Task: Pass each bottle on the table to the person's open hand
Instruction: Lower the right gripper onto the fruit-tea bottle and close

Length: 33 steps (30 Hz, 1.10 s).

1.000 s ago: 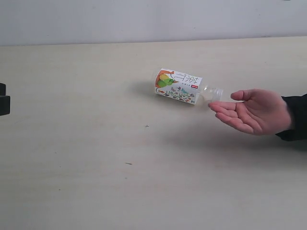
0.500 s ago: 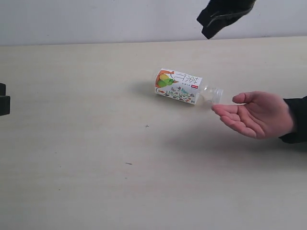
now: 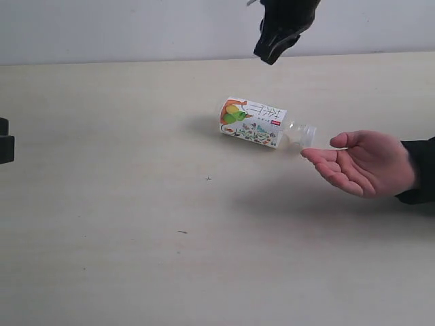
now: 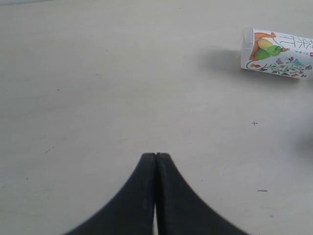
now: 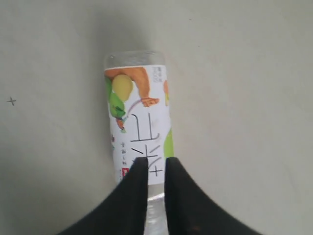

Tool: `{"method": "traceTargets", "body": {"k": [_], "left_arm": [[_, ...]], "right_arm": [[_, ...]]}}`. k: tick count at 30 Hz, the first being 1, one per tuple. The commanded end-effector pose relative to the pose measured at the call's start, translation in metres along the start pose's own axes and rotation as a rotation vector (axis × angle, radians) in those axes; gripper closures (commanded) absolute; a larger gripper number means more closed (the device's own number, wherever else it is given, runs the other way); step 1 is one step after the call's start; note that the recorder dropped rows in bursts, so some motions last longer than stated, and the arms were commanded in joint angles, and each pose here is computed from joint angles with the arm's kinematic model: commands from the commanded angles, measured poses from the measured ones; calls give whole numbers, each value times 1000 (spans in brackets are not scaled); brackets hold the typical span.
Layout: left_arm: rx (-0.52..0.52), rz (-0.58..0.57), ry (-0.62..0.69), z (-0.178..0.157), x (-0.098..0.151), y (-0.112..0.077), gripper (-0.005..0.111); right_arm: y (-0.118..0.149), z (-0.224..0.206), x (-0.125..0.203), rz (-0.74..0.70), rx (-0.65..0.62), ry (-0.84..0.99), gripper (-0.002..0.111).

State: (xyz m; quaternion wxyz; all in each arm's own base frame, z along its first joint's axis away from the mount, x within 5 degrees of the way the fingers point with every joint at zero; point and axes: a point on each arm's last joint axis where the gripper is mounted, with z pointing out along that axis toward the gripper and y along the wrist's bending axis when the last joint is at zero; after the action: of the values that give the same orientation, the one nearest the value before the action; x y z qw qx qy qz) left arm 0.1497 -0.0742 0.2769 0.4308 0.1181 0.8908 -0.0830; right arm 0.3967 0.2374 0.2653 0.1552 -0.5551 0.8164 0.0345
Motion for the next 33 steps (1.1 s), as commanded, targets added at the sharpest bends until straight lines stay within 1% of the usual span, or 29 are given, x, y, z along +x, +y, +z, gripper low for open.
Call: {"method": "traceTargets", "body": {"k": [1,3,5,6,8,17,25,27,33], "left_arm": [[4,-8,-12,-1,0,0,107],[4,-8,-12,-1,0,0,107],[4,-8,-12,-1,0,0,107],[4,-8,-12,-1,0,0,107],[4,-8,-12,-1,0,0,107],[4,-8,-12,-1,0,0,107],[4,-8,-12,-1,0,0,107],[4,-8,-12,-1,0,0,107],[4,-8,-12,-1,0,0,107]], "right_arm": [[18,12,-14,-78,-1,28,71],[24,21,-17,-97,-11,44,52],[27,30,-19,-123,-19,60,38],[27,33,-18,-126,-21,66,33],[27,40,-18,-125,-30,77,31],[26,70,-13,-162,-60,135,31],[23,90,-13,-168,-38,129,12],[21,94,-12,-176,-26,139,10],[16,107,-8,-205,21,179,10]]}}
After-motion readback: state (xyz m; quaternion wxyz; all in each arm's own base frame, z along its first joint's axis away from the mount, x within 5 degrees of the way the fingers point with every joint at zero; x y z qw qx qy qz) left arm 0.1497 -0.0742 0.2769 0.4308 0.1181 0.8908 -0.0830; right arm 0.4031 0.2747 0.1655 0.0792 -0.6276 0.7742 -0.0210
